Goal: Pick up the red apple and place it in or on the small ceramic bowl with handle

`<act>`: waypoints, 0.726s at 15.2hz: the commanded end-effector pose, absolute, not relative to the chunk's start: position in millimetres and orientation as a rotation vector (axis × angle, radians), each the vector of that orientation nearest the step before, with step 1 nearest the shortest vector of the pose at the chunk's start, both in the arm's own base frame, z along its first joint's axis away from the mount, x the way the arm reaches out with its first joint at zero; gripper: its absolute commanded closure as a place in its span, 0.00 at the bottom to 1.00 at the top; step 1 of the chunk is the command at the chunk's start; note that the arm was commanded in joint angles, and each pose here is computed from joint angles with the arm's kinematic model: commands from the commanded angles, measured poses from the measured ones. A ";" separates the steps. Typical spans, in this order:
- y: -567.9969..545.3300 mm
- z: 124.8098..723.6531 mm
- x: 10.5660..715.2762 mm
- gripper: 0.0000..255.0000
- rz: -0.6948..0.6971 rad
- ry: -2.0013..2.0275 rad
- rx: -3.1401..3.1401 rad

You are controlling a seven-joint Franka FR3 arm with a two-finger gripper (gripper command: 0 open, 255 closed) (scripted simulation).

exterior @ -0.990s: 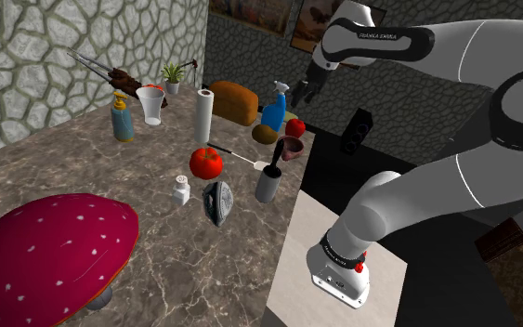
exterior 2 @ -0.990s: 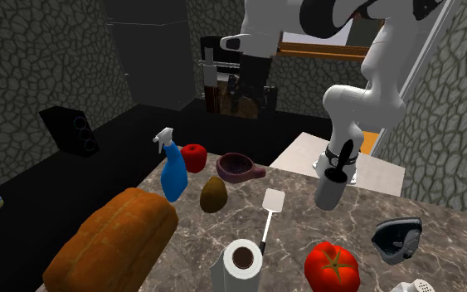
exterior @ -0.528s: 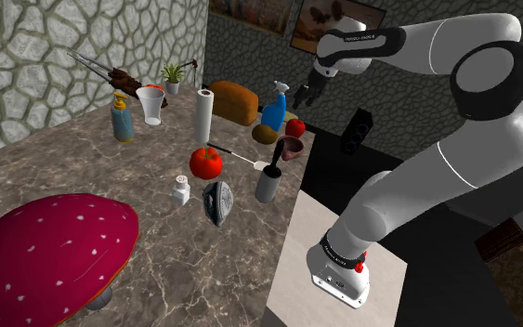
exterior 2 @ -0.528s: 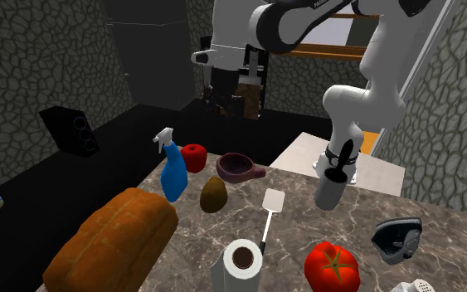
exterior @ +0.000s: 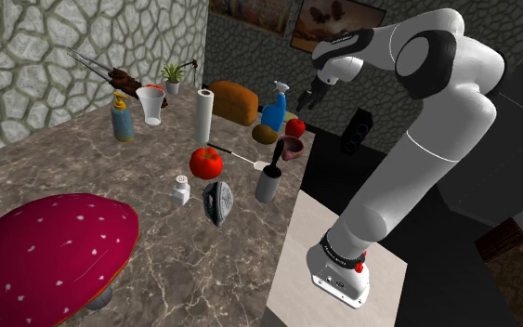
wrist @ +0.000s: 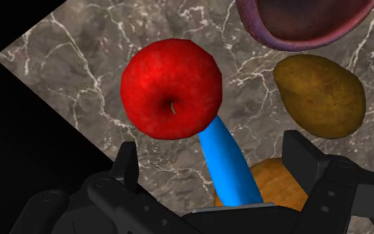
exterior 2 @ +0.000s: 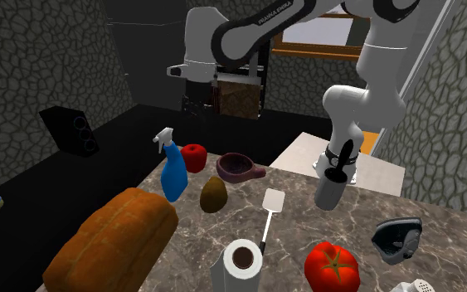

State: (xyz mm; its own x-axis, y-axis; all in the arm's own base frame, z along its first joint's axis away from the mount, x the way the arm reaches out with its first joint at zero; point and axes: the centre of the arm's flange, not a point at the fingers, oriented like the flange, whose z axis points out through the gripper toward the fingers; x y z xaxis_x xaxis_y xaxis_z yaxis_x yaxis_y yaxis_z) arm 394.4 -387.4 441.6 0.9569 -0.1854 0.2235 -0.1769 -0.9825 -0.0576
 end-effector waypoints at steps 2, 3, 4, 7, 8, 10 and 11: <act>-408.9 423.8 400.6 0.00 -0.369 0.296 -3.063; -408.8 418.7 401.9 0.00 -0.369 0.296 -3.063; -408.7 413.5 403.1 0.00 -0.369 0.296 -3.063; -408.4 398.2 406.9 0.00 -0.369 0.296 -3.063; -408.3 393.0 408.2 0.00 -0.369 0.296 -3.063; -408.3 390.1 408.9 0.00 -0.369 0.296 -3.063; -408.3 390.1 408.9 0.00 -0.369 0.296 -3.063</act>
State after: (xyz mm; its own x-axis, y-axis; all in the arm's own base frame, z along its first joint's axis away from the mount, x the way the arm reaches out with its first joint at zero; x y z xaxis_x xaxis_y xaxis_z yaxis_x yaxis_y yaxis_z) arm 408.6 -407.8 391.2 0.9535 -0.1935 0.2310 -0.1834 -0.9809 -0.0647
